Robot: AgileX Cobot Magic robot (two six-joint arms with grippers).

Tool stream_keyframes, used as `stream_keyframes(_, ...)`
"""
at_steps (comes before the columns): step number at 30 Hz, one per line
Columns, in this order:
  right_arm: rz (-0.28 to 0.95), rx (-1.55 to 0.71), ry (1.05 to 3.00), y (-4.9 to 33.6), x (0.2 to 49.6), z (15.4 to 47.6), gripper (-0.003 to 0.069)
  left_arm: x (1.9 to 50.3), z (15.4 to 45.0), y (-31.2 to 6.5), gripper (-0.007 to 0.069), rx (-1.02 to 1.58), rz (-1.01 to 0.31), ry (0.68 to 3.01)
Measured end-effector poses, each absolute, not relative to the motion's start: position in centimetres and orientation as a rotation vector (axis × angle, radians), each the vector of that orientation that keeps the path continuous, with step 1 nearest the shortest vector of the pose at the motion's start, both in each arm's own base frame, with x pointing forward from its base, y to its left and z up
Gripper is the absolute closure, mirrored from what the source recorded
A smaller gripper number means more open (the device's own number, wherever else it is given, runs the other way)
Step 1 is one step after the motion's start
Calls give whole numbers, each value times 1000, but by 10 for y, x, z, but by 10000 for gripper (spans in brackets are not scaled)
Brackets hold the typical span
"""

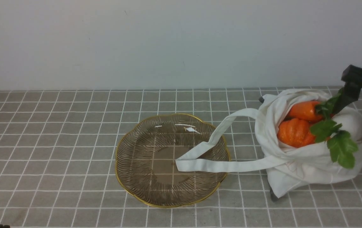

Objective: Take vegetables from bag on grey coffee tablecloth place on plate.
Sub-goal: 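Reach into the cloth bag and grasp a vegetable inside it with the right gripper, then take the vegetable out of the bag and place it on the plate with the right gripper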

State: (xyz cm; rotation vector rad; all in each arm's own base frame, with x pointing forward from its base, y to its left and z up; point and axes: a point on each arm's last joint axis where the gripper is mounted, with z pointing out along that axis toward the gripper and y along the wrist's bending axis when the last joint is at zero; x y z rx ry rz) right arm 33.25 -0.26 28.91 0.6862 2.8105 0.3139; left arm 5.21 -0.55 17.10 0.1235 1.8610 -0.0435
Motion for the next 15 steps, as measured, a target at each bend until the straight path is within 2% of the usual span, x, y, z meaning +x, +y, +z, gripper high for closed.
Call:
stream_keyframes(5,325,707,2840,-2,338,278,-13,52,171,-5,630,124,-43,1861)
stream_keyframes(7,330,712,2847,-2,340,275,29,52,171,-5,630,124,-43,1861)
stream_keyframes(10,326,706,2844,-2,341,279,162,52,171,-5,630,124,-43,1861)
stream_keyframes(15,291,651,2812,-4,342,295,157,52,171,-5,630,124,-43,1861)
